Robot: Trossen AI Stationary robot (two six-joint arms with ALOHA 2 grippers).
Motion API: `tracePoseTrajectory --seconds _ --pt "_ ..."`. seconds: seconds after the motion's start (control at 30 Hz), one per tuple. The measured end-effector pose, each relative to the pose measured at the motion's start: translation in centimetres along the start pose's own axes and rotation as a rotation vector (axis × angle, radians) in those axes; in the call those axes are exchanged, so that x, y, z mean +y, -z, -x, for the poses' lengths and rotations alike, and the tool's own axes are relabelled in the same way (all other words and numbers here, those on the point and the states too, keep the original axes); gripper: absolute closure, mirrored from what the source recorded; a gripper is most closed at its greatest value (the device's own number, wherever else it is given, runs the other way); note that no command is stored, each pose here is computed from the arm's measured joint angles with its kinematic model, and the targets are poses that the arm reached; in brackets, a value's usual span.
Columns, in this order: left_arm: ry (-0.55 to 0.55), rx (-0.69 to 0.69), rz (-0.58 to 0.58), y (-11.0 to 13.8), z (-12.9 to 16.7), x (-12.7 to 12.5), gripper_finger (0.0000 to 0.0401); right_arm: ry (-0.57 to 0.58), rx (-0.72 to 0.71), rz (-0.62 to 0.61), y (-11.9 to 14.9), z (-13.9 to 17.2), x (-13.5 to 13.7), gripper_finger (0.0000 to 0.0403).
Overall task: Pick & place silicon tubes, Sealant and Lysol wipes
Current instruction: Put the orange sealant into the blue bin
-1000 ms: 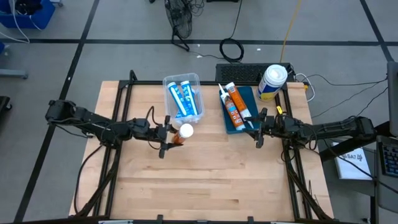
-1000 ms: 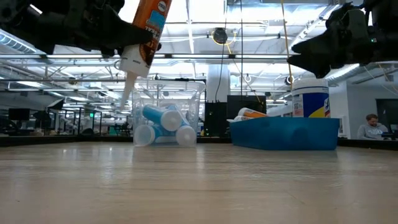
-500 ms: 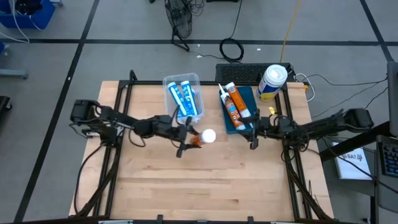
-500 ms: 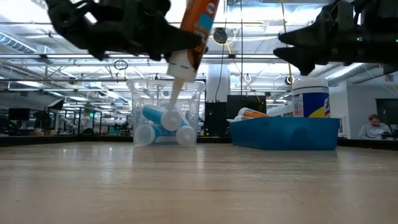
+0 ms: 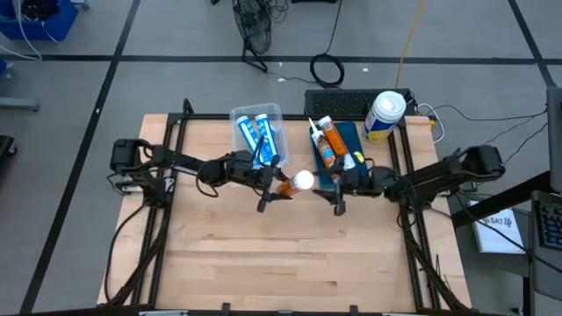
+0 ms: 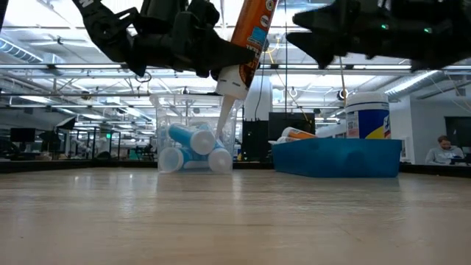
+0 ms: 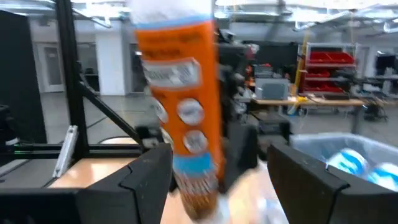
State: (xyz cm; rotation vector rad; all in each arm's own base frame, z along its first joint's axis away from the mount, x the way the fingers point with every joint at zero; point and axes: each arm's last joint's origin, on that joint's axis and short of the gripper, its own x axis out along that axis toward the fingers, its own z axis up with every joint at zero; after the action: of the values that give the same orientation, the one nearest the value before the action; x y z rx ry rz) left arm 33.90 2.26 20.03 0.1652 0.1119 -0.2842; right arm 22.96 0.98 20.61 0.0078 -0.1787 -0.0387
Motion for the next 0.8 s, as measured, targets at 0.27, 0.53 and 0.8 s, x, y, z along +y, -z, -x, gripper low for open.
tracePoseTrajectory --seconds 0.27,0.53,0.8 --pt "0.008 0.025 0.008 0.3 0.0 -0.1 0.0193 -0.121 -0.017 0.006 -0.5 -4.4 0.8 0.0161" --pt "0.018 0.052 0.013 0.6 0.0 -0.2 0.0194 -0.124 -0.006 0.014 0.2 -7.2 1.0 0.0161" --pt "0.017 0.064 0.016 0.7 0.0 -0.2 0.0195 -0.145 -0.004 0.006 0.2 -7.4 1.1 0.0161"
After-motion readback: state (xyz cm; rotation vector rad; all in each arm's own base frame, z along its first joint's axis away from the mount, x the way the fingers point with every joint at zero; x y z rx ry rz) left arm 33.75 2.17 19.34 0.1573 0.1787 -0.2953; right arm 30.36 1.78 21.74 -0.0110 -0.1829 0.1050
